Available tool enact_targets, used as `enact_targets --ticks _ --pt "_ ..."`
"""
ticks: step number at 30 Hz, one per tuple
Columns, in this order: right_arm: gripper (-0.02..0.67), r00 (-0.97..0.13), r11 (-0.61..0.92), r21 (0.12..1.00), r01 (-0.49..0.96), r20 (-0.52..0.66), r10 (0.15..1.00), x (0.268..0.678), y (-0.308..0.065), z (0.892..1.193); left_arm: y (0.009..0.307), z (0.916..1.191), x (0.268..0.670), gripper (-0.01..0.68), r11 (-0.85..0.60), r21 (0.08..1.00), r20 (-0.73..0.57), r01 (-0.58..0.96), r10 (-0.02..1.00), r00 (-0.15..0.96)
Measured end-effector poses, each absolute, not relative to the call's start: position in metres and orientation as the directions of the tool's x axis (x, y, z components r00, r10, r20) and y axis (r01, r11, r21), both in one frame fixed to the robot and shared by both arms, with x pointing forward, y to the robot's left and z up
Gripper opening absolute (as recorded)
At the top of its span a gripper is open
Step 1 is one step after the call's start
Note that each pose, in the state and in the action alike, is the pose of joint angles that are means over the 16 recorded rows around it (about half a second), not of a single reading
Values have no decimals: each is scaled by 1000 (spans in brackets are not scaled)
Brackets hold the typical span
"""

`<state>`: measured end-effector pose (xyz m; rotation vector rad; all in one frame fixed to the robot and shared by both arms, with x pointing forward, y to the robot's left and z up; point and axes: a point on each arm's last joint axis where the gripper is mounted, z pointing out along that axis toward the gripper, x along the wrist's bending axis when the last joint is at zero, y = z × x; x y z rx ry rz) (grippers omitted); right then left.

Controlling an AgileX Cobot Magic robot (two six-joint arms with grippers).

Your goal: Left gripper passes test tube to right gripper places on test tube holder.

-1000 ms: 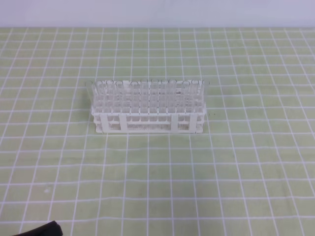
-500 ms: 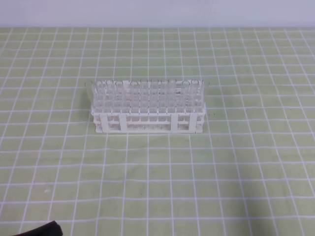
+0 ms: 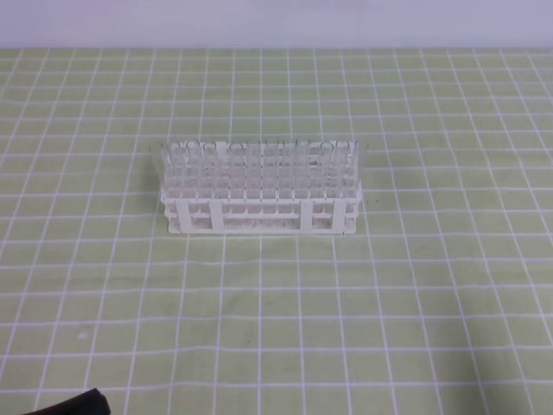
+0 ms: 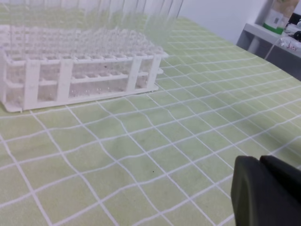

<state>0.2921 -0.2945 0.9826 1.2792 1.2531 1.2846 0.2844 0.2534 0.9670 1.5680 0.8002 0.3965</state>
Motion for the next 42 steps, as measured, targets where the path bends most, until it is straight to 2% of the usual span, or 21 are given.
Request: enact_targets --ticks 16,35,42 --pt "-16 -60 -72 978 196 85 995 292 -293 963 254 968 284 -3 12 966 -196 260 689 698" --pt "-16 -63 -73 977 200 87 994 292 -293 962 254 968 284 -3 12 966 -196 260 690 697" --pt "-16 -63 -73 977 200 87 994 292 -293 962 257 967 287 -3 28 965 -196 259 733 651"
